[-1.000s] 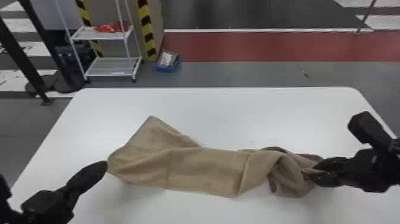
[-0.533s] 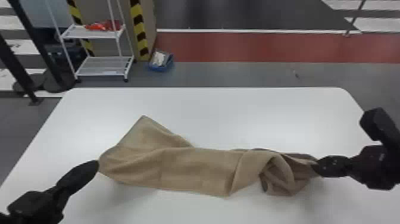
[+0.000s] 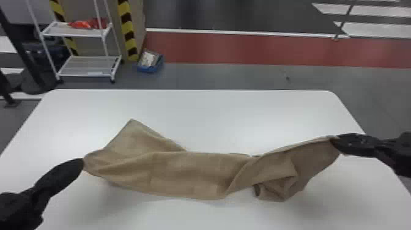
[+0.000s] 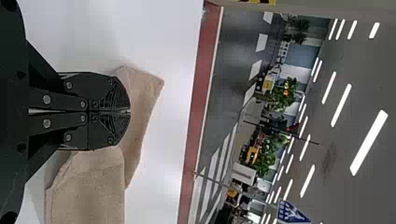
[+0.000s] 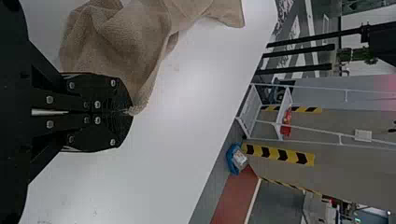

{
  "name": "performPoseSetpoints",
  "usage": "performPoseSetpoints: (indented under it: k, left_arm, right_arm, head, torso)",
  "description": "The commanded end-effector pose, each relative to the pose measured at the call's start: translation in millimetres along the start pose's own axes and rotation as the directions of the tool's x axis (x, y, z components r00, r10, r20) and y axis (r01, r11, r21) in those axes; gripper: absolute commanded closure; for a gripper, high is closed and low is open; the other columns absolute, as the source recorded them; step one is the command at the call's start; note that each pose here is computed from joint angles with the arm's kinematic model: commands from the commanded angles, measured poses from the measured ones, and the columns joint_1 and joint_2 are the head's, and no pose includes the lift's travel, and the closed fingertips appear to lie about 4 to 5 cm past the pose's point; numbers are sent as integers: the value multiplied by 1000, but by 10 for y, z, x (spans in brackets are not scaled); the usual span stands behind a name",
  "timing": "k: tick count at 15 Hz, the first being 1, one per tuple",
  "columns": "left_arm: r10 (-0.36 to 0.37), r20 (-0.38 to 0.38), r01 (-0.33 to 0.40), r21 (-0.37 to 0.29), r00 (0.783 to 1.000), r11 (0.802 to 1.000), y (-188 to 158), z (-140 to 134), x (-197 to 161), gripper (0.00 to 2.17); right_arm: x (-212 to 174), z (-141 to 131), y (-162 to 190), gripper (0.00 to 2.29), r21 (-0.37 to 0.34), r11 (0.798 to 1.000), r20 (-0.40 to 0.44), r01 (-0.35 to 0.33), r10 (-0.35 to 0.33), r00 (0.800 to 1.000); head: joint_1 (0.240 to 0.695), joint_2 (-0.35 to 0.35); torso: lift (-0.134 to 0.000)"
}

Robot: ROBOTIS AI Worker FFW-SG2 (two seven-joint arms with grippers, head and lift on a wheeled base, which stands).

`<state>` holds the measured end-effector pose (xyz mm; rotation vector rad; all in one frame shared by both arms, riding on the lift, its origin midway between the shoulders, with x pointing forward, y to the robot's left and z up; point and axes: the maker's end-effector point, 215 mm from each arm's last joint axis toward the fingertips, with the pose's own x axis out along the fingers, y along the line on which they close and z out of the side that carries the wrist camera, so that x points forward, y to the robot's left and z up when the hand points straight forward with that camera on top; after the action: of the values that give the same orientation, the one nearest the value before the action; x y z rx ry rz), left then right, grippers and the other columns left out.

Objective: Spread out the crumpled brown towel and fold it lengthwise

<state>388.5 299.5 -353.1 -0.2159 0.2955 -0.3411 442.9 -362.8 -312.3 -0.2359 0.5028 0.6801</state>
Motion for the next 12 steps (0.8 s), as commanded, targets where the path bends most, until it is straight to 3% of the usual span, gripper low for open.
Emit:
performPoseSetpoints:
  k: [1,5,9,11,12]
  left_arm:
    - [-14,17,13,9,1000,1000,-90,198,48,1376]
    - [-17,7,17,13,1000,1000,-177,560,144,1379]
    - [-34,-19,33,-45,999,998,-270,909,474,1376]
    - [-8,-41,7,-25,999,1000,-275,1153,821,1376]
    - [-5,-55,3,-34,998,999,-261,1231,983,1376]
  right_arm:
    - [-148,211,-147,1325,19,999,94,40,-42,995]
    - [-352,572,-616,1325,44,978,190,203,-208,960]
    - [-205,948,-841,1325,28,953,228,301,-299,926]
    - [-59,1165,-1009,1325,14,939,230,344,-338,913]
    - [9,1256,-1090,1322,18,931,230,365,-359,905]
  head:
    - [695,-84]
    - [695,-124]
    - [695,-155]
    - [695,-154]
    - [651,-151]
  torso:
    - [-124]
    - [-124]
    - [-124]
    - [-124]
    - [-124]
